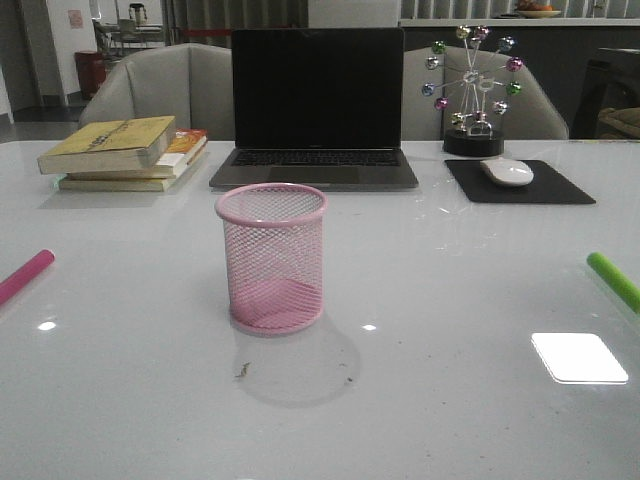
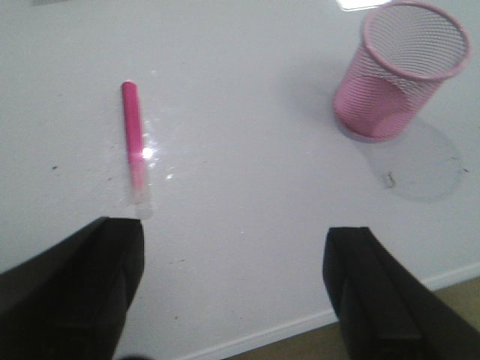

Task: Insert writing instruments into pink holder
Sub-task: 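Lower the right gripper onto the green marker and close on it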

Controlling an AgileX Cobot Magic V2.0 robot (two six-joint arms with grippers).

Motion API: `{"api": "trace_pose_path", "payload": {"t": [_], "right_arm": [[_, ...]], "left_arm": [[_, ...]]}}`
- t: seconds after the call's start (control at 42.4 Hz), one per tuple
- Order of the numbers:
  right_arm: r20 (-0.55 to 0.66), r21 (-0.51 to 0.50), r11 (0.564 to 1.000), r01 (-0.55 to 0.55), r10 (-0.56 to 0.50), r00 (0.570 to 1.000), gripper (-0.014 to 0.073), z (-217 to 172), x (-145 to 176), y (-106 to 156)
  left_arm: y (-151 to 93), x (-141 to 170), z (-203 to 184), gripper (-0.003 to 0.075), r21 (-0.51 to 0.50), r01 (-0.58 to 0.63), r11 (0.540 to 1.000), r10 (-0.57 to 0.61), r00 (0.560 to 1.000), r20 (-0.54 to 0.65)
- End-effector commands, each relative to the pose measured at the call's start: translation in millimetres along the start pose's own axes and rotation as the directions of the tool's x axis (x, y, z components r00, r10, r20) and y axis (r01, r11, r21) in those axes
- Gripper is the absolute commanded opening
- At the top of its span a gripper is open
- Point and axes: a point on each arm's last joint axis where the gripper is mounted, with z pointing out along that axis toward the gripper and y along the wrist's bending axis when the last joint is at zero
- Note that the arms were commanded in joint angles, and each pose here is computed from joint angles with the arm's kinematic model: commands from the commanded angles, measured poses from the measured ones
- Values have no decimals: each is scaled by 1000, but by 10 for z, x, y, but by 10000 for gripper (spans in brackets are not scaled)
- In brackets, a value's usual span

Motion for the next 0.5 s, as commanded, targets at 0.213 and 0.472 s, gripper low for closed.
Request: {"api": "trace_pose_path", "payload": {"t": [0.213,0.472], "right_arm": [[9,7,1000,0,0,1000,508,397,-652,-33],[-70,36,999,41,-38,997,508,858,-952,-80]], "left_arm": [[-231,-145,-58,559,123,-116,986,102,988,117],[-238,-145,-59,559,128,-117,985,103,988,117]]}}
